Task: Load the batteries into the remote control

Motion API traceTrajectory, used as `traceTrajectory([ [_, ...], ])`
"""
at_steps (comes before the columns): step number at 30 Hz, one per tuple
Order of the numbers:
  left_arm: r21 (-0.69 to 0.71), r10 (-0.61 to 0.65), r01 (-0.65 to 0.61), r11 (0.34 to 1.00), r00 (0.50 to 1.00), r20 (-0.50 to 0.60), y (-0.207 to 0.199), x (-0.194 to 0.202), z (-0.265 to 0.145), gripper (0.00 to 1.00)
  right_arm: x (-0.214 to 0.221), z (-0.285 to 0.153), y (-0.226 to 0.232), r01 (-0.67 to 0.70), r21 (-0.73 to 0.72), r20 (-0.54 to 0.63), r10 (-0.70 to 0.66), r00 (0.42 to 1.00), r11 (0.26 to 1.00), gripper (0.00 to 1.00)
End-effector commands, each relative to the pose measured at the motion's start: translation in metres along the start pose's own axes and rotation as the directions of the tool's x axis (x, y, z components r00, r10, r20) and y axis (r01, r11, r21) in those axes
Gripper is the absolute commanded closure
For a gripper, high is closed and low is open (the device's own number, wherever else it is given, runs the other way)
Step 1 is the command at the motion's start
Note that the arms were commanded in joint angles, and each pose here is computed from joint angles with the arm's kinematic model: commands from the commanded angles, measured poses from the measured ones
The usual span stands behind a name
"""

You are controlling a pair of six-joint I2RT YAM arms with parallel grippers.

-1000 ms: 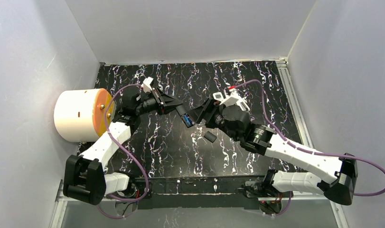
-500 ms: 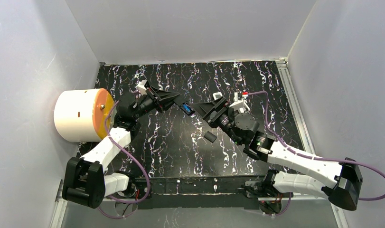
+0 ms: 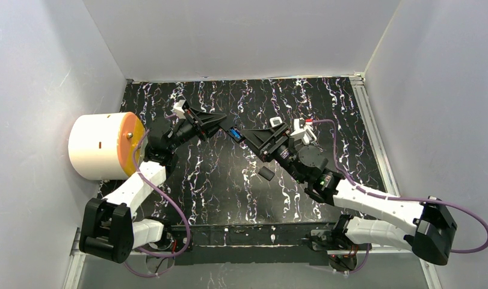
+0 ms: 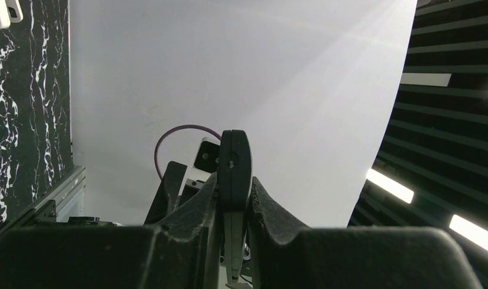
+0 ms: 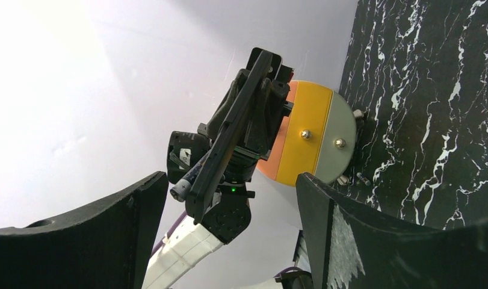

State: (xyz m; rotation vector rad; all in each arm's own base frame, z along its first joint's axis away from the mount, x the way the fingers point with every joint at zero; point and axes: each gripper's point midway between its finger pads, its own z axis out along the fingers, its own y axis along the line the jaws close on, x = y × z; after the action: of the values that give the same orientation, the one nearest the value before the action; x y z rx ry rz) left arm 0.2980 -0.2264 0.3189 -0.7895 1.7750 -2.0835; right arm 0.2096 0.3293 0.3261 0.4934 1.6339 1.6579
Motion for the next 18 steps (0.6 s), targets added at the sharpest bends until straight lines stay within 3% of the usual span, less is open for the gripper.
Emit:
traceTrajectory([
  [1, 0.031, 0.027, -0.026, 0.999, 1.000, -0.011, -0.006, 0.005, -0.004, 1.00, -0.005, 0.001, 0.023, -0.047, -0.079, 0.009, 0.047, 0.999, 0.996, 0.14],
  [18, 0.035, 0.045, -0.044, 0.998, 0.999, -0.029, -0.009, 0.009, -0.005, 1.00, -0.001, 0.009, 0.002, -0.042, -0.018, -0.004, 0.041, 0.999, 0.999, 0.18],
])
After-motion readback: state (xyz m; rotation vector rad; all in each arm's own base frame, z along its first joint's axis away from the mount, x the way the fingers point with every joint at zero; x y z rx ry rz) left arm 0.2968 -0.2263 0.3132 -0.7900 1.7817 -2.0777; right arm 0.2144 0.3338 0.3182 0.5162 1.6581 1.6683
